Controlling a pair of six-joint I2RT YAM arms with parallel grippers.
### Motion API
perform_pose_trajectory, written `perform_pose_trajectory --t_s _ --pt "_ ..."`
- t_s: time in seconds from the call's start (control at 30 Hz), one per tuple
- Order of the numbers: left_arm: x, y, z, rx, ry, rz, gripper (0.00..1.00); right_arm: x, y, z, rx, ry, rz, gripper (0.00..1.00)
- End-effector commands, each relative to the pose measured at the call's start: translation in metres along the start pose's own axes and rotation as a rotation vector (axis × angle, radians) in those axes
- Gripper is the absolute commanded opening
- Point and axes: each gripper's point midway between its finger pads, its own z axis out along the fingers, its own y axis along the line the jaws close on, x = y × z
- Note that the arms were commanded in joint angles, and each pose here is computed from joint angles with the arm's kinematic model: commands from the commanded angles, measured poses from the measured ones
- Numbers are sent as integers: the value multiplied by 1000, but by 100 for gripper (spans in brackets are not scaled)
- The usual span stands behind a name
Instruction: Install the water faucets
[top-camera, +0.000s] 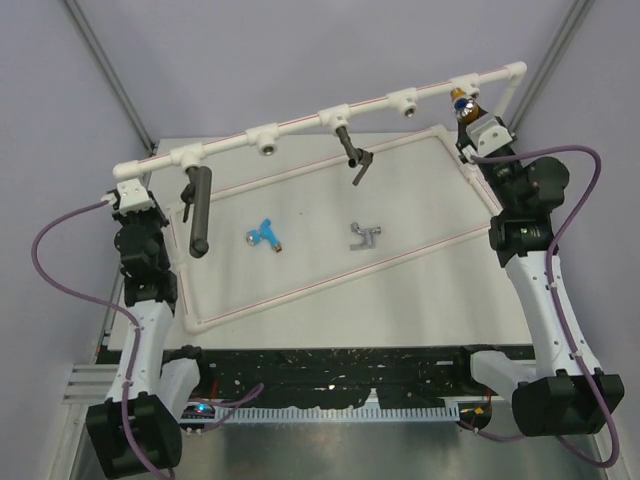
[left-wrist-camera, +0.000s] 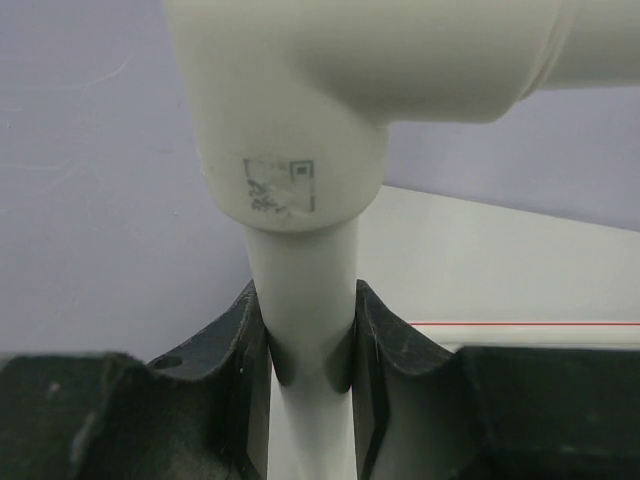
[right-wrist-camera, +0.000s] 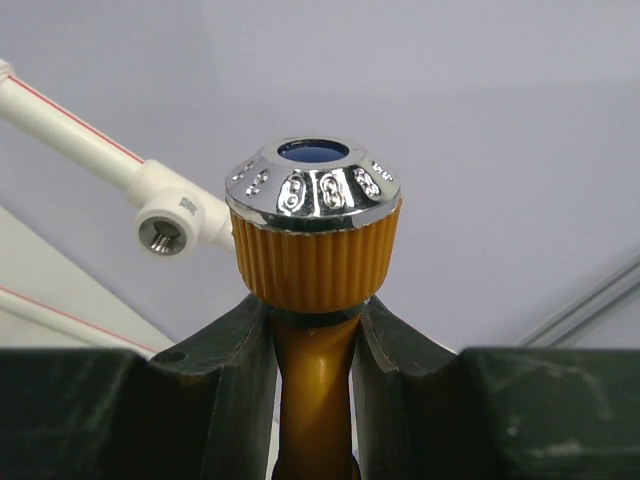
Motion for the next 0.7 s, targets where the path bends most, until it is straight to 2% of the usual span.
perform_pose_trajectory --t_s 0.0,0.07,0.17,0.3,0.43,0.53,0.67 --pt "18 -51 -5 97 122 255 0 -26 -32 -8 84 -163 -65 5" --pt "19 -71 -11 127 112 239 0 -15 -34 -15 99 -159 -102 5" --pt "15 -91 -19 161 79 178 0 10 -43 -24 115 -74 -124 5" --pt "16 -74 -22 88 83 167 0 24 -58 -30 139 -49 -164 5" --pt "17 -58 -12 50 83 62 0 32 -65 -31 138 -45 -244 5" --pt "5 -46 -3 14 66 98 0 40 -66 -33 147 -29 -301 5" --pt "-3 -12 9 -57 63 73 0 64 -63 -34 128 44 -386 6"
